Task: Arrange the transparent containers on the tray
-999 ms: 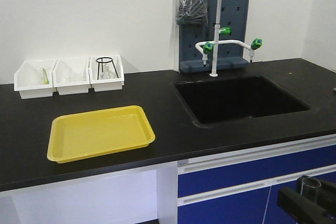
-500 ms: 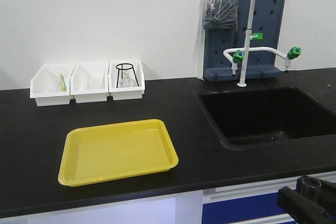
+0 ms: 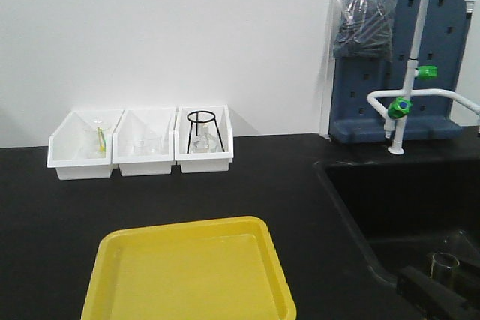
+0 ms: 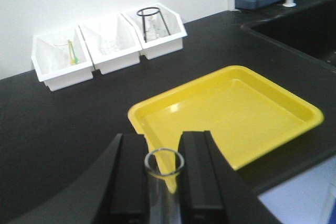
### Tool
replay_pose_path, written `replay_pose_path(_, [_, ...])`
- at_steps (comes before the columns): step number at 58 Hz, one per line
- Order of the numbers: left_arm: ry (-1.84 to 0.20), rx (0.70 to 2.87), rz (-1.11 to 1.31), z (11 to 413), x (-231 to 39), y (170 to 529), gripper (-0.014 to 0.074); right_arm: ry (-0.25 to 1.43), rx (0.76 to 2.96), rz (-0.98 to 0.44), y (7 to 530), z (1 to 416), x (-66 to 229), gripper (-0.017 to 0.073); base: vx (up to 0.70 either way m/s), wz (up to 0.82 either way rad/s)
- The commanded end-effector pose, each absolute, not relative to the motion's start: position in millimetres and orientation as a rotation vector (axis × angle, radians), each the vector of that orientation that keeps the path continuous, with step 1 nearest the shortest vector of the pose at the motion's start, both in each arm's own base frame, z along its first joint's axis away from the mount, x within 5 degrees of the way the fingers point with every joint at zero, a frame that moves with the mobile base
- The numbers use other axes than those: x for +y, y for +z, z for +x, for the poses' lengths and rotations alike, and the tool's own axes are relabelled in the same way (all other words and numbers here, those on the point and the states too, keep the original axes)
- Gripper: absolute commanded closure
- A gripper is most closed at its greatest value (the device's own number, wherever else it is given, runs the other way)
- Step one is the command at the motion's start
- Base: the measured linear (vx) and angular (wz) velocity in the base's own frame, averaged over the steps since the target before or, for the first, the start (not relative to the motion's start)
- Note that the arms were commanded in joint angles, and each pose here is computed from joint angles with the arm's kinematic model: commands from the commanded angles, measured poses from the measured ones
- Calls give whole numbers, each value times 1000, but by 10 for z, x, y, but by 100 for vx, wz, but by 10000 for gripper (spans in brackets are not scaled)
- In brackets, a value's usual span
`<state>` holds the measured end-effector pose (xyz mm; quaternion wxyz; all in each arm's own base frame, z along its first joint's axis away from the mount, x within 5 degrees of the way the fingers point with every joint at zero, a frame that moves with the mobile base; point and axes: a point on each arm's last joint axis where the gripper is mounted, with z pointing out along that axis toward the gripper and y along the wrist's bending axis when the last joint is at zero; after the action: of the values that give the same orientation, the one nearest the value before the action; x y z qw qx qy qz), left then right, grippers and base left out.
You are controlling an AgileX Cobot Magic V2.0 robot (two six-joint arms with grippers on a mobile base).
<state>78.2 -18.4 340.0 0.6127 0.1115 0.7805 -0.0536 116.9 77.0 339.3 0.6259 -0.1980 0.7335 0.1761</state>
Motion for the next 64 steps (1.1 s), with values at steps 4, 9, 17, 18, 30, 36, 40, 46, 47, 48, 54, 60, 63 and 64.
replay_pose_path(4, [-142, 1689, 238, 782, -189, 3584, 594, 435, 1584, -470, 3557, 1151, 792, 571, 38, 18])
replay_pose_path(9, [-142, 1689, 238, 782, -189, 3584, 594, 435, 1584, -470, 3557, 1151, 792, 571, 38, 18])
replay_pose_path(17, [-142, 1689, 238, 782, -189, 3584, 594, 435, 1584, -470, 3557, 1151, 792, 571, 36, 17])
replay_pose_path(18, [-142, 1689, 238, 782, -189, 3584, 594, 435, 1584, -470, 3557, 1151, 792, 571, 34, 14])
replay_pose_path(30, [-142, 1689, 238, 782, -189, 3584, 594, 435, 1584, -470, 3557, 1151, 792, 571, 30, 11])
replay_pose_path(36, [-142, 1689, 238, 782, -189, 3584, 594, 435, 1584, -470, 3557, 1151, 792, 571, 23, 9])
replay_pose_path(40, [-142, 1689, 238, 782, -189, 3584, 594, 435, 1584, -470, 3557, 1151, 792, 571, 18, 8])
replay_pose_path(46, [-142, 1689, 238, 782, -189, 3584, 594, 435, 1584, -470, 3557, 1151, 792, 571, 13, 7])
replay_pose_path(47, [-142, 1689, 238, 782, -189, 3584, 594, 435, 1584, -470, 3557, 1151, 792, 571, 10, 4])
replay_pose_path(48, [-142, 1689, 238, 782, -189, 3584, 594, 435, 1584, -470, 3557, 1151, 792, 571, 9, 2])
replay_pose_path(54, [-142, 1689, 238, 782, -189, 3584, 594, 435, 1584, -470, 3557, 1151, 792, 571, 6, 1])
replay_pose_path(60, [-142, 1689, 238, 782, -189, 3584, 594, 435, 1584, -470, 3557, 1151, 792, 571, 2, 1])
replay_pose_path(63, [-142, 1689, 238, 782, -189, 3584, 594, 435, 1584, -470, 3557, 1151, 792, 571, 0, 0])
replay_pose_path(64, [-142, 1689, 238, 782, -189, 3584, 594, 435, 1584, -470, 3557, 1151, 792, 571, 0, 0])
